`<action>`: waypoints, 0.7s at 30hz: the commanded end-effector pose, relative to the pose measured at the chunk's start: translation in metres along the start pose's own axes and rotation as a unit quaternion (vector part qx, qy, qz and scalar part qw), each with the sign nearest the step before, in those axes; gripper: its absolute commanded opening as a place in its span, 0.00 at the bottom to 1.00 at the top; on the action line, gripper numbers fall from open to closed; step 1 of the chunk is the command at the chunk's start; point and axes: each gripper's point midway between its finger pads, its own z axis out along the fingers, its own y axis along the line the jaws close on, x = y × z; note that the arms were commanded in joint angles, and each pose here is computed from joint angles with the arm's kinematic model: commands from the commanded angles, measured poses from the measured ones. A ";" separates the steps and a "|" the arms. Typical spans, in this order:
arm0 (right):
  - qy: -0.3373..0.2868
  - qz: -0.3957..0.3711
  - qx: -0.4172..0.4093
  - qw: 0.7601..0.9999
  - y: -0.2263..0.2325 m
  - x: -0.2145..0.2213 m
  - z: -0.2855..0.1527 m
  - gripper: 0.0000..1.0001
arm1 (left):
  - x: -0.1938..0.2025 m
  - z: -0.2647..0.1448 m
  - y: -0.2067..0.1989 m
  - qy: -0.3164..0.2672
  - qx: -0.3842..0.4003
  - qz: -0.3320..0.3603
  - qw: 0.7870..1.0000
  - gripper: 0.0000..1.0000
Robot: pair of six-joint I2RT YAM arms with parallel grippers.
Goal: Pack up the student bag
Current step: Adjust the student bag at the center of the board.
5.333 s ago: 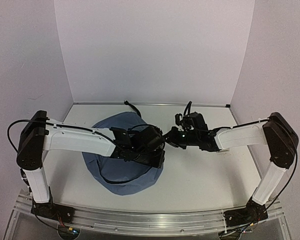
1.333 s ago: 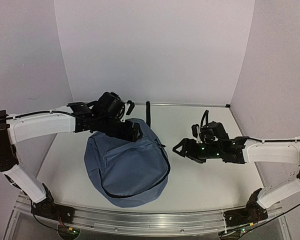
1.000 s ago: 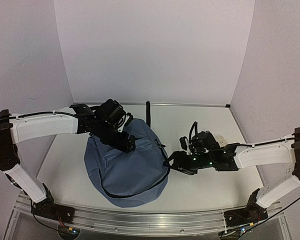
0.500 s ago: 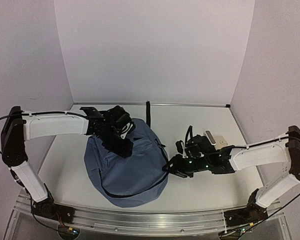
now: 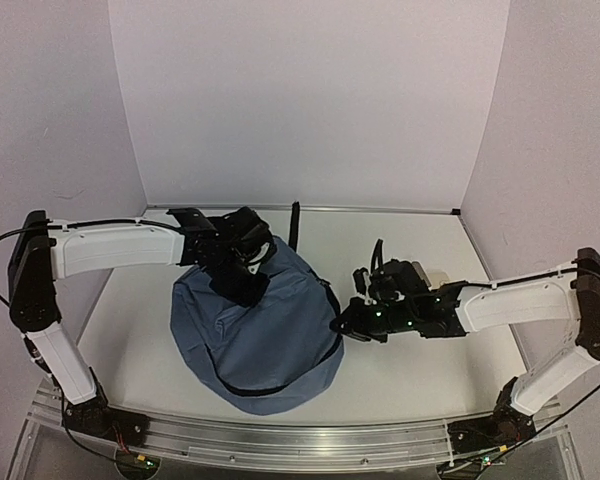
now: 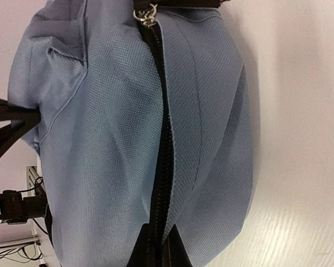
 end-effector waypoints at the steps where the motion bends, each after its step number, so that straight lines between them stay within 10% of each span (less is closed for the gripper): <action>1: -0.103 -0.037 0.033 0.993 -0.010 -0.084 -0.005 0.00 | -0.013 -0.017 -0.051 -0.011 0.061 -0.011 0.998 0.00; 12: -0.148 -0.109 0.054 0.982 -0.017 -0.199 0.028 0.00 | -0.074 0.002 -0.156 -0.078 0.214 -0.087 0.970 0.02; 21: -0.188 -0.139 0.066 0.970 0.011 -0.236 -0.013 0.50 | -0.113 -0.033 -0.137 -0.168 0.157 -0.058 0.971 0.57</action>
